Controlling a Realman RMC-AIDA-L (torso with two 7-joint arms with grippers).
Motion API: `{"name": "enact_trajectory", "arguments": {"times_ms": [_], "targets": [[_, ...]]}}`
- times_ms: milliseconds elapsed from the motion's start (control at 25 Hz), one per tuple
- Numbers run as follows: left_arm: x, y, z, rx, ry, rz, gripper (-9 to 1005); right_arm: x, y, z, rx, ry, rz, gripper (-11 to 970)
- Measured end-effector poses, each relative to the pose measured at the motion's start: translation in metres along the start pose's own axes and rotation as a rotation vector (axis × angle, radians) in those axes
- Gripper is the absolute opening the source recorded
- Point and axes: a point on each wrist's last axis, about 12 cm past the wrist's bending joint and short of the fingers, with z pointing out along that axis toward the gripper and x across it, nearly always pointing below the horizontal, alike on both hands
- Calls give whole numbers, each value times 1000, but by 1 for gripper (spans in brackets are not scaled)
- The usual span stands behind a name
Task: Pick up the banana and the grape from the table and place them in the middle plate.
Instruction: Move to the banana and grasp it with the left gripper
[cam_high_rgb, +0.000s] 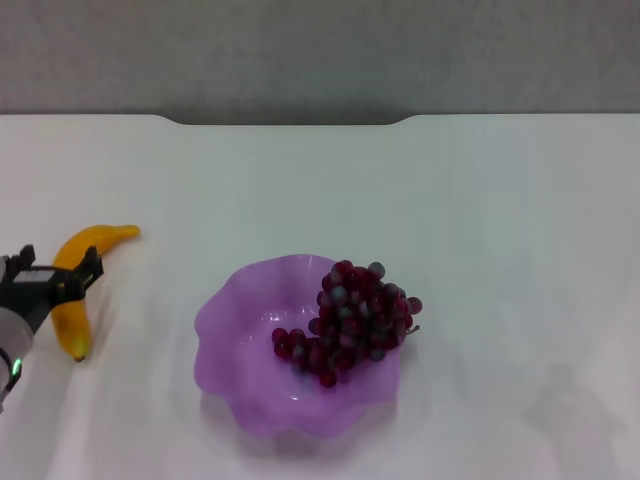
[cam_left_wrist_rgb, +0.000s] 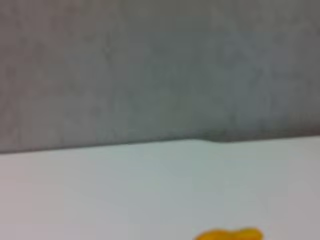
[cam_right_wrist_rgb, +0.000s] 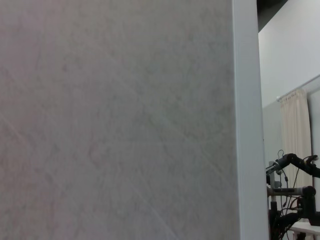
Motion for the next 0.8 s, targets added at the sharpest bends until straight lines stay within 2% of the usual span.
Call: {"name": "enact_trajectory", "arguments": {"times_ms": [800], "targets": [[19,-8,-5,22,90,29,858,-3,5,0,-22,-27,5,0]]}}
